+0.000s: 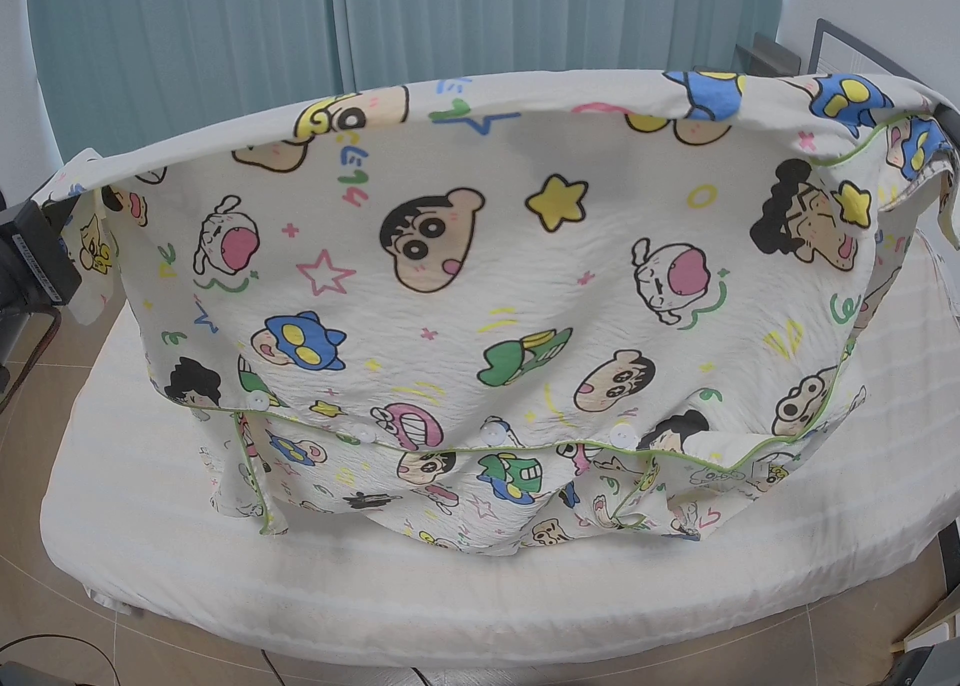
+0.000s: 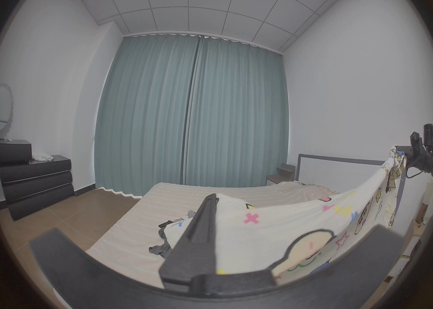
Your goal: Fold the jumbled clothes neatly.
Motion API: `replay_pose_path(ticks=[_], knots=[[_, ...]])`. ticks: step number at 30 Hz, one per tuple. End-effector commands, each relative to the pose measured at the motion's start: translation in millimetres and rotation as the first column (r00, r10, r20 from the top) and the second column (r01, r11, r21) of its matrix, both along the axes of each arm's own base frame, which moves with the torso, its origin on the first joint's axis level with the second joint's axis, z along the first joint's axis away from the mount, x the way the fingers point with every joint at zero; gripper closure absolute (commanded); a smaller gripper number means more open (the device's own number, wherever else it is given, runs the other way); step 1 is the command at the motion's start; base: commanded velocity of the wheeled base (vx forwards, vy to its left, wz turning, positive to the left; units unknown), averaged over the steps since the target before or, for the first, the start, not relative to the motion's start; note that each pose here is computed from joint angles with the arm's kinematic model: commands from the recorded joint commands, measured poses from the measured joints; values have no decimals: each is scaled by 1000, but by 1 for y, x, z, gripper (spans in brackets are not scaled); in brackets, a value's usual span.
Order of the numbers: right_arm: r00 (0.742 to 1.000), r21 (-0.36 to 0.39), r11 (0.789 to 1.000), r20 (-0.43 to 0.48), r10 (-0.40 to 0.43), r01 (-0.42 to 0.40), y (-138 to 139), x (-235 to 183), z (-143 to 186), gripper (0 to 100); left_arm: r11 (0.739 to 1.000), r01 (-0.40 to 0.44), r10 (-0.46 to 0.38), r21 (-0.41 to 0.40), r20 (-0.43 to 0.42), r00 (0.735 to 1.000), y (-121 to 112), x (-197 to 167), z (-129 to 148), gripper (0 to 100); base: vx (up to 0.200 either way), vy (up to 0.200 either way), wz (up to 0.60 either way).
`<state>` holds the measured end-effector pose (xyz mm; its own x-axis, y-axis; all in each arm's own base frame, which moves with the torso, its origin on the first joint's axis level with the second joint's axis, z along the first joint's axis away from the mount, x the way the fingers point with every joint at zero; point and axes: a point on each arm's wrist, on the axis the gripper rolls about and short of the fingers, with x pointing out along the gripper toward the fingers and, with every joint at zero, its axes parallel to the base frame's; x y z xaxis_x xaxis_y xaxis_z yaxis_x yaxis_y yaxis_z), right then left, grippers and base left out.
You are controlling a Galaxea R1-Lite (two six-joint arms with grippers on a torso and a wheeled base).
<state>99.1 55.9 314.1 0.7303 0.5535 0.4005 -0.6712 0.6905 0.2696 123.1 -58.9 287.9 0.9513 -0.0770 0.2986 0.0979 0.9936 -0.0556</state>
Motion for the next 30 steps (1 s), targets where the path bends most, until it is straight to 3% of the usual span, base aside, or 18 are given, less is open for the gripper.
replay_pose_path(ticks=[1,30], knots=[[1000,-3,1000,-5,2,-2,1,2,-1,100,1000,0,0,-2,4,1000,1,-1,1,100,0,-200,0],[1000,0,1000,2,2,-2,0,0,1,100,1000,-1,1,-7,17,1000,3,-5,3,100,0,-200,0]])
